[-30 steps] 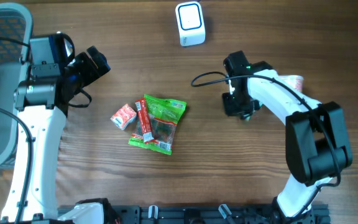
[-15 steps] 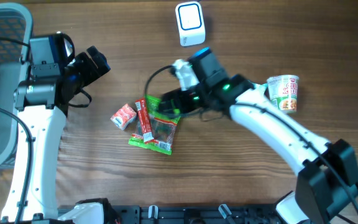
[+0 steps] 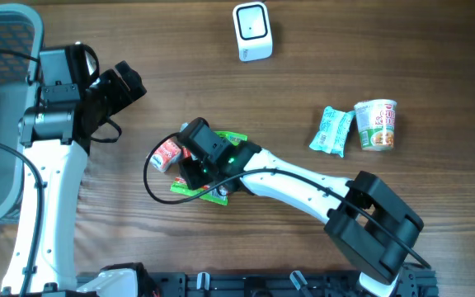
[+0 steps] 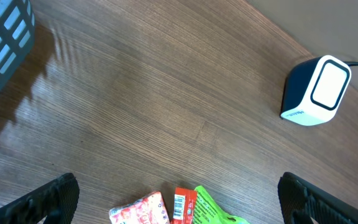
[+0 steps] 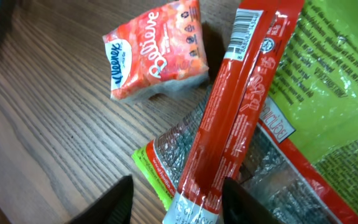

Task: Scan the item barcode
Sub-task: 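Reach the right gripper to the pile and grasp the red stick packet, then carry the red stick packet up to the scanner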

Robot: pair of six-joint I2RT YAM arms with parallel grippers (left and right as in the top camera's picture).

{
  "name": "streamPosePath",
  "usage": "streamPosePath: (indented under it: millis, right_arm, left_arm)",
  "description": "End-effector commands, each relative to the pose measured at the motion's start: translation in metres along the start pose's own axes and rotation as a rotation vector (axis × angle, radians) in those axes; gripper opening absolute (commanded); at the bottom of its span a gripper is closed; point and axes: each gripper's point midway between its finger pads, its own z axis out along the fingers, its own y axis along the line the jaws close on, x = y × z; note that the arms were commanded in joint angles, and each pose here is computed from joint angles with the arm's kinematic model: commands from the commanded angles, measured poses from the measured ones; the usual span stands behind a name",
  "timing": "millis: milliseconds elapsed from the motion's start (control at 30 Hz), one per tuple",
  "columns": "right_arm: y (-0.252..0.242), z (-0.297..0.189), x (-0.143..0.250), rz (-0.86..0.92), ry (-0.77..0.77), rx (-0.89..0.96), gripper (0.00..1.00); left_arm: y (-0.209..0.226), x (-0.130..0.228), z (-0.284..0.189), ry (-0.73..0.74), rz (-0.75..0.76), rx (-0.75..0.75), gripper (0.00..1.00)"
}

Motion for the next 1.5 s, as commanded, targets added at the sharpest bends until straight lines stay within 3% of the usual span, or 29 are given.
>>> streamPosePath:
  millis: [0, 300, 333, 367, 400, 433, 533, 633, 767, 867, 1067, 1267, 1467]
  right_arm:
    - [-0.011, 0.005, 0.007, 0.041, 0.014, 0.044, 0.4]
    - [-0.028, 0.03, 0.034, 0.136, 0.112, 0.097, 0.41]
    - [-0.027, 0.031, 0.037, 0.138, 0.123, 0.089, 0.38]
    - [-0.025, 0.031, 0.037, 0.138, 0.127, 0.082, 0.15]
    - [-0.025, 0.03, 0.036, 0.138, 0.125, 0.08, 0.06]
    - [-0.026, 0.027, 0.033, 0.142, 0.117, 0.079, 0.04]
    - [-0.019, -0.014, -0.002, 0.138, 0.016, 0.02, 0.04]
    - [-0.012, -0.089, -0.027, -0.033, -0.084, -0.022, 0.04]
    - [-0.04, -0.186, -0.016, -0.104, -0.12, 0.009, 0.04]
    - [-0.04, -0.23, 0.017, -0.185, -0.051, -0.16, 0.04]
    - [-0.043, -0.257, 0.091, -0.276, 0.185, -0.29, 0.04]
    - [-0.015, -0.293, 0.101, -0.525, 0.038, -0.393, 0.04]
    - [-0.019, -0.296, 0.094, -0.566, -0.013, -0.337, 0.04]
  left_arm:
    - [0.001, -0.004, -0.002, -0.013, 0.002, -0.006, 1.0]
    - [0.001, -0.004, -0.002, -0.013, 0.002, -0.005, 1.0]
    - [0.001, -0.004, -0.002, -0.013, 0.002, -0.006, 1.0]
    - [0.001, -0.004, -0.002, -0.013, 0.002, -0.006, 1.0]
    - [0.001, -0.004, -0.002, -0.013, 0.002, -0.005, 1.0]
    - [0.001, -0.004, -0.002, -0.013, 0.002, -0.005, 1.0]
    - [0.001, -0.004, -0.002, -0.013, 0.002, -0.005, 1.0]
    - [0.001, -0.004, -0.002, -0.013, 0.002, -0.005, 1.0]
    - [0.001, -0.004, -0.002, -0.013, 0.002, -0.006, 1.0]
    - [0.001, -0.004, -0.002, -0.013, 0.002, -0.005, 1.0]
    - [0.001, -0.004, -0.002, -0.013, 0.002, -0.005, 1.0]
    - [0.001, -0.004, -0.002, -0.013, 0.002, -0.006, 1.0]
    - [0.001, -0.004, -0.002, -0.013, 0.002, -0.005, 1.0]
